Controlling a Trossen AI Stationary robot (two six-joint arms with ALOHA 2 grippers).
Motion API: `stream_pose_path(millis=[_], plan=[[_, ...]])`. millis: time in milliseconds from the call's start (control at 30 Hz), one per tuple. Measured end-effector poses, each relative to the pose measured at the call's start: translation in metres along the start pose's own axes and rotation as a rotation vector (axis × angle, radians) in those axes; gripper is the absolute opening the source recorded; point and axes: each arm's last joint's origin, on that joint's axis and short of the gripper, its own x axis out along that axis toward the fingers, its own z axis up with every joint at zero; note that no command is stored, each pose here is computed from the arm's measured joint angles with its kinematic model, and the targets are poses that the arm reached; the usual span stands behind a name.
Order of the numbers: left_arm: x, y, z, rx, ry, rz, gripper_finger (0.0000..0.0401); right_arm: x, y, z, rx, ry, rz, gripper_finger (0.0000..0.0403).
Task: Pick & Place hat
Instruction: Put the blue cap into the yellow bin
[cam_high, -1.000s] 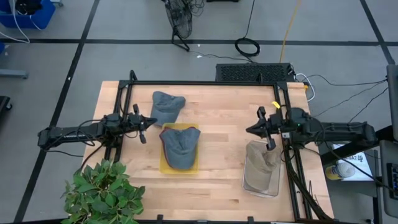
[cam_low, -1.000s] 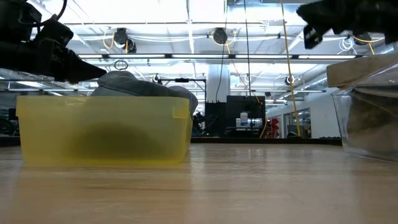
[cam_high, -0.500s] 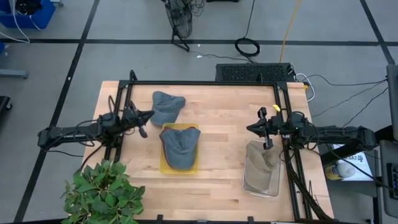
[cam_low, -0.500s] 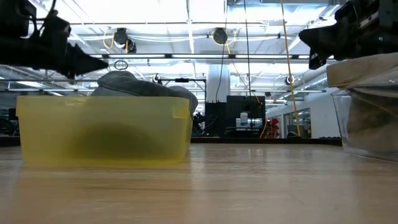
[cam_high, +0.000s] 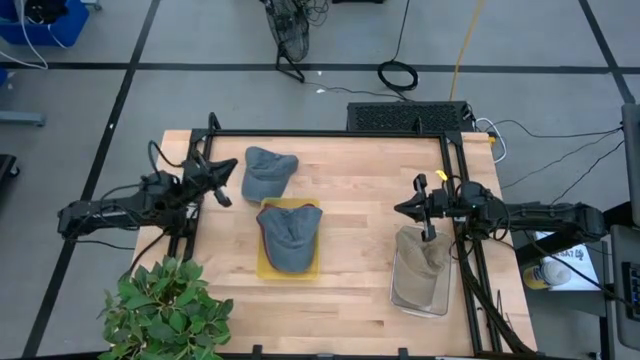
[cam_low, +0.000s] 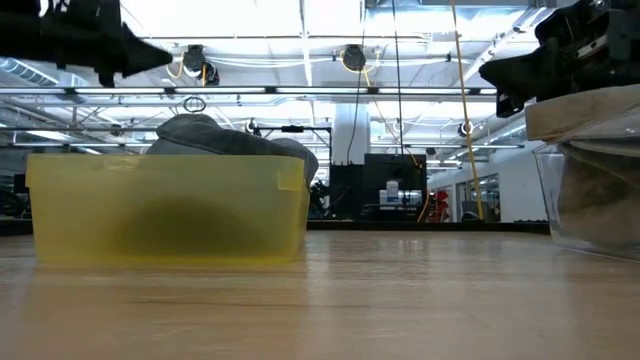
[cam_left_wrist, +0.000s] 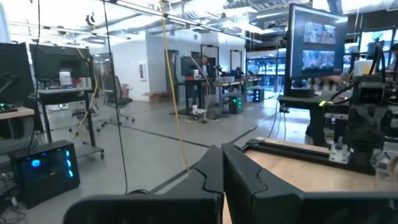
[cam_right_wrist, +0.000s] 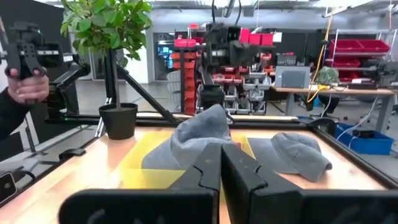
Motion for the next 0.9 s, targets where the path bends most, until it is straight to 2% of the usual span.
stream_pose_path(millis=[233,467,600,767,900], plan=[[0.01,-0.003,0.014,0.004,0.076,-0.009,0.0006,0.0,0.0,-0.003,0.04,0.034,0.0,0.0001],[0.014,-0.007,0.008,0.029,0.145,-0.046,0.0006,0.0,0.0,-0.002,0.04,0.017,0.0,0.0001],[0.013,-0.007,0.001,0.046,0.21,-0.046,0.0006,0.0,0.0,-0.001,-0.013,0.007,0.001,0.0001],[0.013,-0.007,0.0,0.104,0.203,-0.05,0.0006,0.0,0.0,-0.001,-0.032,0.01,0.0,0.0001],[0.014,-0.007,-0.002,0.085,0.185,-0.046,0.0006,0.0,0.0,-0.001,-0.004,0.009,-0.001,0.0001]])
